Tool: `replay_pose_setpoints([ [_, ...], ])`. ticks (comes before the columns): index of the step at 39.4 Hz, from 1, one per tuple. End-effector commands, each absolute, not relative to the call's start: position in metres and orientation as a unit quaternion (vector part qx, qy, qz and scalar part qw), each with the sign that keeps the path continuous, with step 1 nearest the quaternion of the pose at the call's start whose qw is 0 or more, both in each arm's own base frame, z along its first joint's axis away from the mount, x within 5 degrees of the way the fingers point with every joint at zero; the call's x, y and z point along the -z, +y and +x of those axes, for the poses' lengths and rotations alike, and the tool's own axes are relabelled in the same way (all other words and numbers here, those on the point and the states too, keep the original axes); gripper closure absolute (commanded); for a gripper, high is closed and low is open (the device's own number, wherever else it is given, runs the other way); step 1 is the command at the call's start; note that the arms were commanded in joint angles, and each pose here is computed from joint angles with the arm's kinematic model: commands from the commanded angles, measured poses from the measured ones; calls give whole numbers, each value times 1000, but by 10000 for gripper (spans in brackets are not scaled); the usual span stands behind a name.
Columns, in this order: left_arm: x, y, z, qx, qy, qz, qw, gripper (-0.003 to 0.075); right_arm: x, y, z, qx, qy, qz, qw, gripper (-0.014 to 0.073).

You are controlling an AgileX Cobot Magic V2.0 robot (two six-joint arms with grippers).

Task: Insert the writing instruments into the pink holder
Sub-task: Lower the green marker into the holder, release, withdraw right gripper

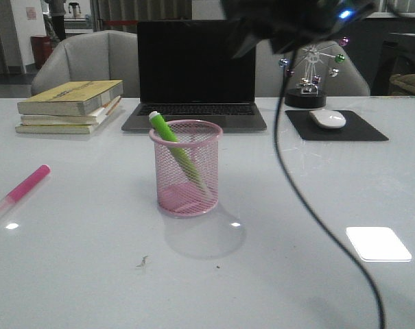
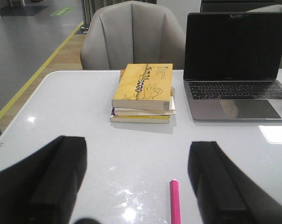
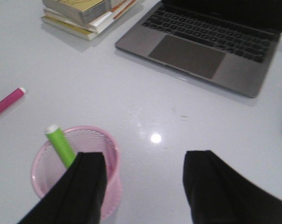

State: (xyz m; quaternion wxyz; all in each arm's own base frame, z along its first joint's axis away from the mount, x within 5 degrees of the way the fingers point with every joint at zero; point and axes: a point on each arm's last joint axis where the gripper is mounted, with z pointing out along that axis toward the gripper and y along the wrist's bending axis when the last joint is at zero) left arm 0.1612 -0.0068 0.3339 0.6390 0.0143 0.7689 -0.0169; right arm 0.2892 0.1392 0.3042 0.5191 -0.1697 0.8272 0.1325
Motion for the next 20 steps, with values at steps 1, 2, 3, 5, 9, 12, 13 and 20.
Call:
replay_pose_setpoints([
  [1, -354, -7, 162, 19, 729, 11, 684, 201, -346, 109, 275, -108, 805, -154, 562, 129],
  [2, -354, -7, 162, 19, 729, 11, 684, 201, -351, 100, 272, -101, 808, -144, 563, 129],
  [3, -354, -7, 162, 19, 729, 11, 684, 201, -354, 93, 268, -95, 814, -137, 557, 129],
  [5, -354, -7, 162, 19, 731, 11, 682, 201, -359, 74, 260, -76, 829, -116, 542, 129],
  [9, -352, -7, 162, 19, 738, 12, 674, 201, -363, 45, 244, -44, 850, -82, 519, 129],
  [12, -350, -7, 162, 19, 746, 12, 665, 201, -367, 22, 230, -8, 851, -59, 521, 129],
  [13, -349, -7, 162, 19, 749, 12, 662, 201, -369, 15, 224, 3, 849, -51, 527, 129],
  [20, -346, -7, 161, 19, 758, 13, 651, 201, -351, -12, 191, 41, 867, 2, 497, 129],
])
